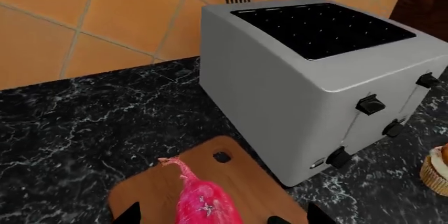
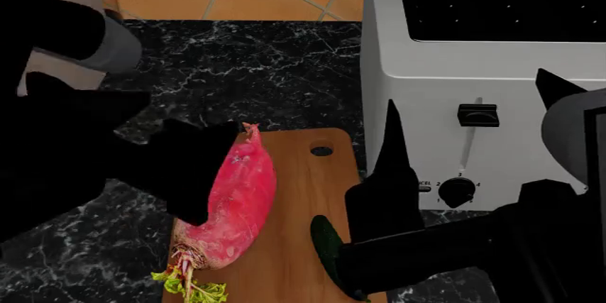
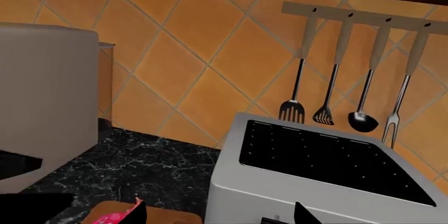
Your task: Clear the non-vegetable object off the cutting board and place the vegetables onto it.
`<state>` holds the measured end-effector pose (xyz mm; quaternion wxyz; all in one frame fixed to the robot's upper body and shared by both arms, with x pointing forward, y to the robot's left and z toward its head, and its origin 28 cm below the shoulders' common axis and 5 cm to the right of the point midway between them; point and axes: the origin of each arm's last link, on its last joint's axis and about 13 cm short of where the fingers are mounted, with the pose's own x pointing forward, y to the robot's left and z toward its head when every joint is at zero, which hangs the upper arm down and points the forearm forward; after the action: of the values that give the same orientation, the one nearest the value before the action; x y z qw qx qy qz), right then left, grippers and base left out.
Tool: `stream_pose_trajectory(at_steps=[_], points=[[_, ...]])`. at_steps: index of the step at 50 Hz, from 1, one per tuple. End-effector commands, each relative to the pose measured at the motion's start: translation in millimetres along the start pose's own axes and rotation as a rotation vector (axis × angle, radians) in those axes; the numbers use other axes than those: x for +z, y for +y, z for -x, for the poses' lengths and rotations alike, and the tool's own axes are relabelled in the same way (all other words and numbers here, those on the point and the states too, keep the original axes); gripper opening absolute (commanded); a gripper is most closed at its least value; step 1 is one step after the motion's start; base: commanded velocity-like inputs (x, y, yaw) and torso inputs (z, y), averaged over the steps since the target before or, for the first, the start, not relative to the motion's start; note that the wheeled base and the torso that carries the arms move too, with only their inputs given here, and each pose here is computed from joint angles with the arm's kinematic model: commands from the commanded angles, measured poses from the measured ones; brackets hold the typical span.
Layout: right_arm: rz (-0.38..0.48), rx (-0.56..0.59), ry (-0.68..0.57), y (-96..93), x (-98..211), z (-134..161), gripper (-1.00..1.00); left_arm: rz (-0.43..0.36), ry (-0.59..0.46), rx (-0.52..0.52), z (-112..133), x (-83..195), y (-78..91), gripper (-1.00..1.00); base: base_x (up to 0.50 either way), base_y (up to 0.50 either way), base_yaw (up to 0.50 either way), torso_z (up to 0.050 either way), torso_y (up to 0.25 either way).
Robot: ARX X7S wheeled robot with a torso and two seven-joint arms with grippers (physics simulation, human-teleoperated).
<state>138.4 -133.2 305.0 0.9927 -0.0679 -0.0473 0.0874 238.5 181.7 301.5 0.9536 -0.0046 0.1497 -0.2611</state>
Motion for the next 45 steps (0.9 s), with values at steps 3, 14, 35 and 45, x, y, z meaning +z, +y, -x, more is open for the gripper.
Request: stream_pose_trajectory(at_steps=[3,14,35,45], points=[[0.005,-0.005,-0.003,0.5,2.6,1.0,1.0,-0.123,-0.169,0.028,64.0,-6.8,-12.8,1.0,0.0,0.0,0.0,0.0,0.0],[0.026,-0.016,0.006,-0.2,6.0,4.3,1.0,-0.123,-0.245,0.08,98.6,-41.3,-3.1,1.0,0.0,0.0,0.0,0.0,0.0],[0.168,-0.023,0.016,-13.8,19.3,45.1,1.0,-0.185,-0.463,0.166,157.8,-24.2,32.4,1.0,0.0,0.0,0.0,0.0,0.0],[0.152,0.035,-0.056,-12.8,21.1,85.2,1.0,-0.175,-0.395,0.156,166.8,-39.4,16.3,1.0,0.0,0.0,0.0,0.0,0.0]])
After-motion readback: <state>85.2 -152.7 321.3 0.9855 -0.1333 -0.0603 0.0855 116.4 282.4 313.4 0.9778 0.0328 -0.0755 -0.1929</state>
